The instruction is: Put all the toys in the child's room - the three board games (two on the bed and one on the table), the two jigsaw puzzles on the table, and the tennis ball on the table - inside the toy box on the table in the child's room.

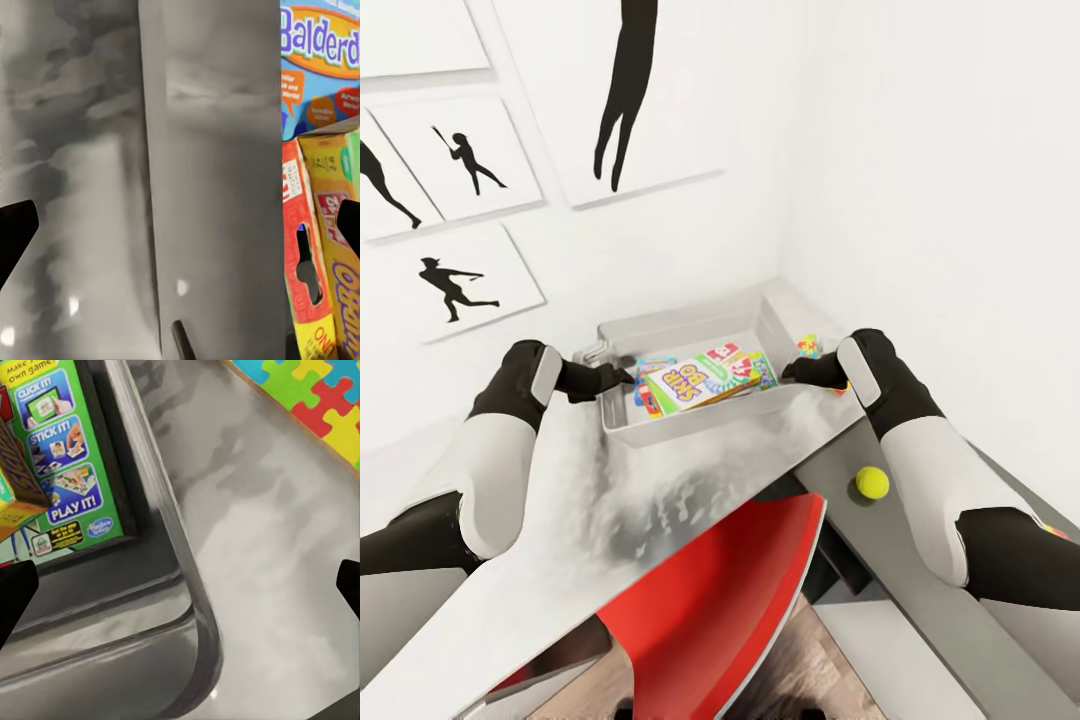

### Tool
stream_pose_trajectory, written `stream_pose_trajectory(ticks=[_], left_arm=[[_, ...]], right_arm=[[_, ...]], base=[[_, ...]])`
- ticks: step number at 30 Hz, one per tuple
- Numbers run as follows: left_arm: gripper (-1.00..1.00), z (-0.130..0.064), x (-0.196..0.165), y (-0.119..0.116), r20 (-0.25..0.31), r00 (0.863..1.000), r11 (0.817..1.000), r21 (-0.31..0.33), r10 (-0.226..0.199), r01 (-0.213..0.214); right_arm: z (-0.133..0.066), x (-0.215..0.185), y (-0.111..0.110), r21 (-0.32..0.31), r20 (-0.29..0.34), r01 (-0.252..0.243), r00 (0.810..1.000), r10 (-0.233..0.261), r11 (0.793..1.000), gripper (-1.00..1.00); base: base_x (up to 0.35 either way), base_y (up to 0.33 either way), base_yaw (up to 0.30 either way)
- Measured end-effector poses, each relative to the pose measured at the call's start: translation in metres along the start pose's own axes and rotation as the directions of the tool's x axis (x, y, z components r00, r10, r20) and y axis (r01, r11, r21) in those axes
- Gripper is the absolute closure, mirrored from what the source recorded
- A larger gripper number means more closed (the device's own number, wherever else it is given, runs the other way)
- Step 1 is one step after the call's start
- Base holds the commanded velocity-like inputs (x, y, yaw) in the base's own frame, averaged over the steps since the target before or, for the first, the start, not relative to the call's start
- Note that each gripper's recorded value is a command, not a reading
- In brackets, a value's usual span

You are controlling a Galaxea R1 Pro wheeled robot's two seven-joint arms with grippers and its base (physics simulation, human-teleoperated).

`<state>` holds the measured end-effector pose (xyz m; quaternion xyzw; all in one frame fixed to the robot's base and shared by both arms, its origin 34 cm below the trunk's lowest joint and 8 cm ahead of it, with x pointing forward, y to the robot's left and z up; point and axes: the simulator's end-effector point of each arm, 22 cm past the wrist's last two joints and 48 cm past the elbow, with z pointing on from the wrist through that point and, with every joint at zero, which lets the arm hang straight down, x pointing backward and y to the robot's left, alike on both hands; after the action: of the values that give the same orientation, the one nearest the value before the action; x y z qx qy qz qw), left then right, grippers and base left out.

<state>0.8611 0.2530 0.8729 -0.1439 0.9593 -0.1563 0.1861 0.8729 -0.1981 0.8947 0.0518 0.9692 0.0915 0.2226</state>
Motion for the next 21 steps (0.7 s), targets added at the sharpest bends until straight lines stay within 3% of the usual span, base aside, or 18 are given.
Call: stream_pose_trajectory(ticks=[2,3,7,8,21], left_arm=[[-1.00,0.000,-0.001,0.000,0.002,1.000,1.000,-0.002,0.001,-0.001],[1.00,0.000,-0.001,0.001,0.003,1.000,1.000,-0.002,0.001,-0.001],[1.00,0.000,-0.002,0.000,0.005,1.000,1.000,0.003,-0.001,0.001],[1.00,0.000,-0.002,-0.001,0.005,1.000,1.000,0.004,-0.002,0.002],[1.00,-0.001,-0.003,0.013,0.007,1.000,0.998,-0.055,0.029,-0.028]], right_arm=[[0.001,0.000,-0.001,-0.001,-0.001,-0.001,1.000,0.001,1.000,-1.00],[0.001,0.000,0.000,-0.001,-0.001,-0.001,1.000,0.001,1.000,-1.00],[0.001,0.000,0.000,-0.001,-0.001,0.001,1.000,-0.001,1.000,-1.00],[0.001,0.000,0.000,-0.001,-0.001,0.001,1.000,-0.001,1.000,1.00],[0.000,-0.001,-0.008,0.026,0.002,0.016,1.000,-0.016,1.000,1.00]], base=[[0.000,0.000,0.000],[0.000,0.000,0.000],[0.000,0.000,0.000],[0.000,0.000,0.000],[0.000,0.000,0.000]])
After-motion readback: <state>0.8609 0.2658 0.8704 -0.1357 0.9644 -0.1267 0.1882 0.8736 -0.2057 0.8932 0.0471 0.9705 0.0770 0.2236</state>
